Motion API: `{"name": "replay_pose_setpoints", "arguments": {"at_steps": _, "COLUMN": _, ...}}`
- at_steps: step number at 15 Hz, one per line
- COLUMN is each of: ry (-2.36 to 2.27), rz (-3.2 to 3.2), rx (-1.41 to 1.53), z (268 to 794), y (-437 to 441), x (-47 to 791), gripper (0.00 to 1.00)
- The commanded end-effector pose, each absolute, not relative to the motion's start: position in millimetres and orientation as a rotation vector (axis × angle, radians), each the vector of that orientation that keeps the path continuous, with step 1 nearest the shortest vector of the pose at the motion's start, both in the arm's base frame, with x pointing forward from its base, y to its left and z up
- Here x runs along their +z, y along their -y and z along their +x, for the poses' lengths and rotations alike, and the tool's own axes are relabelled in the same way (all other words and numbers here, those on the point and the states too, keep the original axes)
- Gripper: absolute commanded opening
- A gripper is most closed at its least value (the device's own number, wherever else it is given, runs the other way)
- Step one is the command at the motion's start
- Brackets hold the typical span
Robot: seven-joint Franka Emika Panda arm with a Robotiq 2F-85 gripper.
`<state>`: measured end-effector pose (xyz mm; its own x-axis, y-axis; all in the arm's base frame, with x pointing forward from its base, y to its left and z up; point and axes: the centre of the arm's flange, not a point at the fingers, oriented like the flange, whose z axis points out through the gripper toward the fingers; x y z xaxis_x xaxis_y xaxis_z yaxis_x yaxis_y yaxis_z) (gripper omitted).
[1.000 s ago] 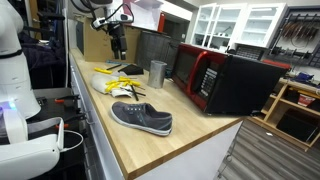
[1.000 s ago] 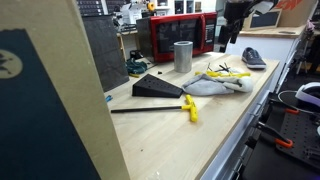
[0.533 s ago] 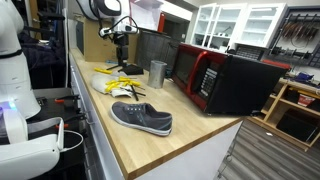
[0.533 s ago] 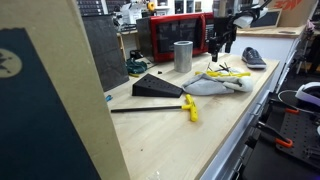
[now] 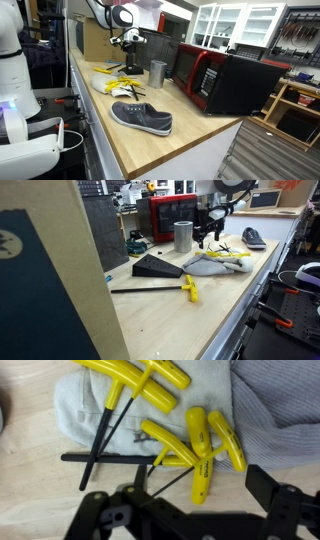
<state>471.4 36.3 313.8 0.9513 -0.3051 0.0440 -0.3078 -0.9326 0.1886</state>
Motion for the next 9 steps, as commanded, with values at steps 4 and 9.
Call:
{"name": "replay_pose_setpoints", "arguments": {"at_steps": 4, "ry": 0.538, "rz": 2.892, "rx": -0.015, "z": 506.4, "y": -54.2, "x": 300.0, "gripper": 1.0}}
{"name": "replay_pose_setpoints", "arguments": {"at_steps": 9, "ry": 0.6, "rz": 2.856, "rx": -0.131, "z": 503.5, "y": -65.5, "x": 290.0, "gripper": 1.0}}
